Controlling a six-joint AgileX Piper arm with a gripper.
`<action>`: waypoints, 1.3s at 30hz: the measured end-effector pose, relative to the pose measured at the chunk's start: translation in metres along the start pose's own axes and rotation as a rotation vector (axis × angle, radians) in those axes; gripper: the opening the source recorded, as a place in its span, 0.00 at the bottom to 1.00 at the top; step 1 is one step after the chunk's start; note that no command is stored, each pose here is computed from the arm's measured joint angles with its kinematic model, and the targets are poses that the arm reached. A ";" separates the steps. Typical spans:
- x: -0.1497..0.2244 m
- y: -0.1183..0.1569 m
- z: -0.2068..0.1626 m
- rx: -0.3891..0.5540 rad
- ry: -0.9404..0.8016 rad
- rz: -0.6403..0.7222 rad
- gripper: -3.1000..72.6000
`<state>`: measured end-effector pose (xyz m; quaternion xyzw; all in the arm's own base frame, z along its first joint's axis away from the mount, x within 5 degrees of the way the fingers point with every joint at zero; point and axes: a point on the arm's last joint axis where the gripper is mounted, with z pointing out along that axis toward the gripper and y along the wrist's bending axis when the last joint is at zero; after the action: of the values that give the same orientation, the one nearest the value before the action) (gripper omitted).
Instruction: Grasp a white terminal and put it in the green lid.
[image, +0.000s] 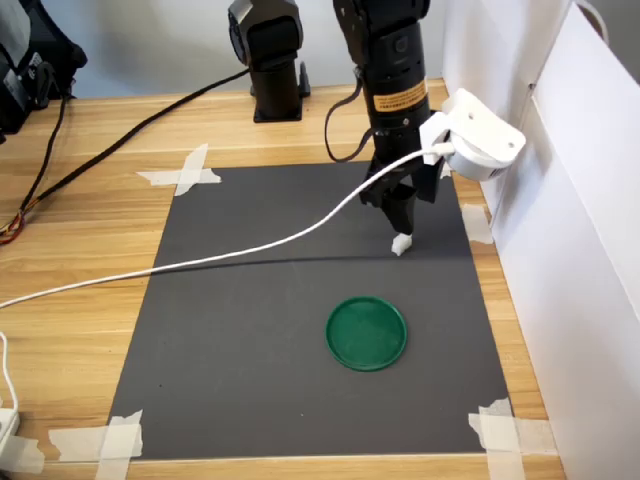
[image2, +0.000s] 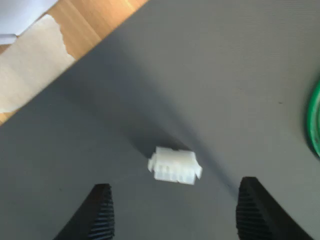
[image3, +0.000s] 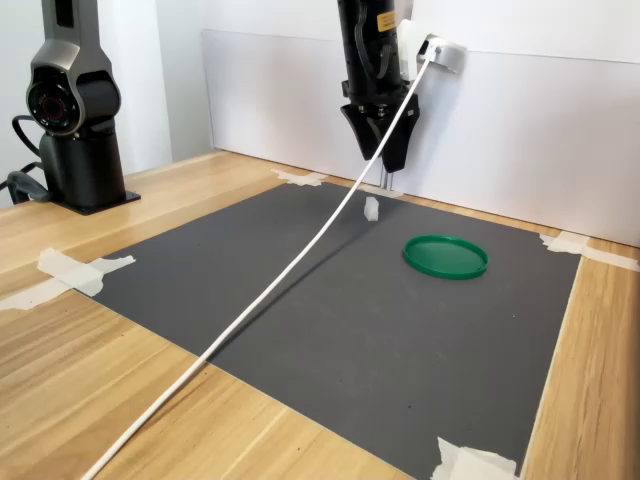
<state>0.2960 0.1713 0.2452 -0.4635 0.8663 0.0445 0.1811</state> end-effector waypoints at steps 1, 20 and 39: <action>0.001 -0.002 0.000 0.001 0.008 0.008 0.84; 0.018 -0.005 0.028 -0.054 0.055 0.013 0.84; 0.018 -0.006 0.052 -0.055 0.032 0.011 0.77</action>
<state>0.3066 0.1666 0.1908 -0.4642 0.8701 0.0618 0.1539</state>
